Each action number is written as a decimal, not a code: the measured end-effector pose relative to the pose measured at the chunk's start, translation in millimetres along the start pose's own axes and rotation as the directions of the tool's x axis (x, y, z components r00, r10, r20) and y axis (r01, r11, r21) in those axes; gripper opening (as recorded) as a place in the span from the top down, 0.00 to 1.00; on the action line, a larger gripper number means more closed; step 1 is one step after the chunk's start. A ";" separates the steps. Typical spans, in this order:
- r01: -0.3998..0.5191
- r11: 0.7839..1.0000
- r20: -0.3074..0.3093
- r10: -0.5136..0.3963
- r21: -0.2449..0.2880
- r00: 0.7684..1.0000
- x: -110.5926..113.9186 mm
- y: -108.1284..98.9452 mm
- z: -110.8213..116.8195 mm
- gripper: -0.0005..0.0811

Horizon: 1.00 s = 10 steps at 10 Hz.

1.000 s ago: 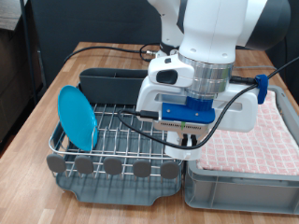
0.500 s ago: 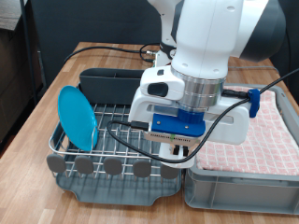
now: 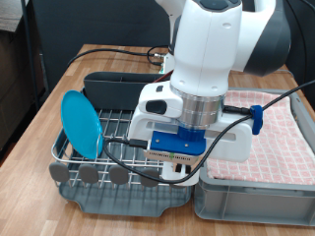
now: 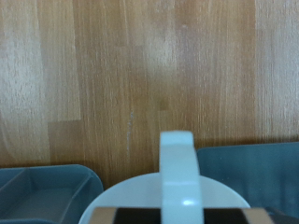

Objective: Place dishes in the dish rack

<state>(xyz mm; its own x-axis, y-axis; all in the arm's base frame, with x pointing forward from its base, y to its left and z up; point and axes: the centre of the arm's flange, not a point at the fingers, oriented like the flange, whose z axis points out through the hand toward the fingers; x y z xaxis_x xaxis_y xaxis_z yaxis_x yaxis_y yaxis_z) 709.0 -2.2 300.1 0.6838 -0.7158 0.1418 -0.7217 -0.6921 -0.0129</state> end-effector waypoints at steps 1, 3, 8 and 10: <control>0.001 1.000 0.000 -0.001 0.004 1.000 1.1 0.6 3.1 0.91; 0.001 1.000 0.008 -0.001 0.006 1.000 3.6 1.1 10.3 0.91; 0.011 1.000 0.042 -0.012 0.017 0.999 10.6 -2.3 29.8 0.71; 0.050 0.999 0.100 -0.048 -0.013 0.994 10.0 -10.6 21.8 0.51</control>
<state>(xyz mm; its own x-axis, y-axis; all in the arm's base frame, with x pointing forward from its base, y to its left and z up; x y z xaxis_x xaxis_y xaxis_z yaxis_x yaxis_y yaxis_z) 725.8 -4.1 280.0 0.7252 -0.6872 0.0423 -0.6880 -0.7256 0.0076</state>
